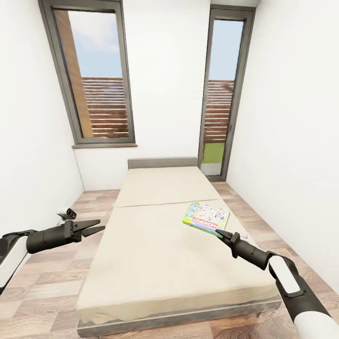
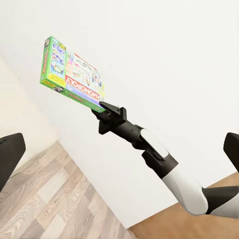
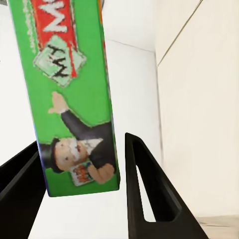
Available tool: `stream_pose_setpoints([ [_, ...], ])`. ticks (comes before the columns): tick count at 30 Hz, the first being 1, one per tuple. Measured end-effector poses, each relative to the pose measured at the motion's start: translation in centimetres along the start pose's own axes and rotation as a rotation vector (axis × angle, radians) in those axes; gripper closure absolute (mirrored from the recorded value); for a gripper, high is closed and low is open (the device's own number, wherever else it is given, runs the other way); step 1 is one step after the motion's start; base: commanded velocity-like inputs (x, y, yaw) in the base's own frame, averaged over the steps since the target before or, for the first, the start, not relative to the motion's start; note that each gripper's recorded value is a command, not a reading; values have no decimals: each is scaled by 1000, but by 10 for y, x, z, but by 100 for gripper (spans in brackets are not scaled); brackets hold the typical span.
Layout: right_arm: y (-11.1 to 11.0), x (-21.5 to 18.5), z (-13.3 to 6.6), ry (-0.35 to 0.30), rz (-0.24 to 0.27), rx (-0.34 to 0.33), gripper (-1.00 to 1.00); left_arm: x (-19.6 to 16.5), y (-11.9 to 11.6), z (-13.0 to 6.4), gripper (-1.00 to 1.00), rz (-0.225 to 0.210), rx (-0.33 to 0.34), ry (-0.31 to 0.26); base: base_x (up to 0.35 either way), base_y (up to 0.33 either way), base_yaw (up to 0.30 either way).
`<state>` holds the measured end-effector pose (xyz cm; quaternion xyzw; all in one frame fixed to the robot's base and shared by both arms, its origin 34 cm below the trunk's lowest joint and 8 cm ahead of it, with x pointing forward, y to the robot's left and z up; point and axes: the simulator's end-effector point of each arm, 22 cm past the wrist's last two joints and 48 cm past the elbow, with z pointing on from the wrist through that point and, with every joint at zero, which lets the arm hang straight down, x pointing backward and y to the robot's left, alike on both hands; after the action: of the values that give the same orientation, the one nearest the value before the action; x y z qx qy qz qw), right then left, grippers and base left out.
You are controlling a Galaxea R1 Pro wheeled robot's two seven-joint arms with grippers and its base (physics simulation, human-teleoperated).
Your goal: Put all the toys in the child's room - the three board games (two on the bed and one on the table), the two jigsaw puzzles on the table, and the tennis ball on the table - inside the toy box on the table in the child's room.
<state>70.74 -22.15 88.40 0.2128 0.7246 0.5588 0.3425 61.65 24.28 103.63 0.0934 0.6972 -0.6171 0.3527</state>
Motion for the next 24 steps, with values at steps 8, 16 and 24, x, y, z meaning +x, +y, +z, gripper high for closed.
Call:
stream_pose_setpoints([
  [8,13,-2,0,1,2,-2,100,-8,-10,1,-100,-1,1,0,0,0,0],
  [16,26,-5,-1,0,3,-4,100,-16,-20,1,-100,-1,1,0,0,0,0],
  [24,37,-13,-3,-23,-12,-3,100,-23,-30,1,-100,-1,2,0,0,0,0],
])
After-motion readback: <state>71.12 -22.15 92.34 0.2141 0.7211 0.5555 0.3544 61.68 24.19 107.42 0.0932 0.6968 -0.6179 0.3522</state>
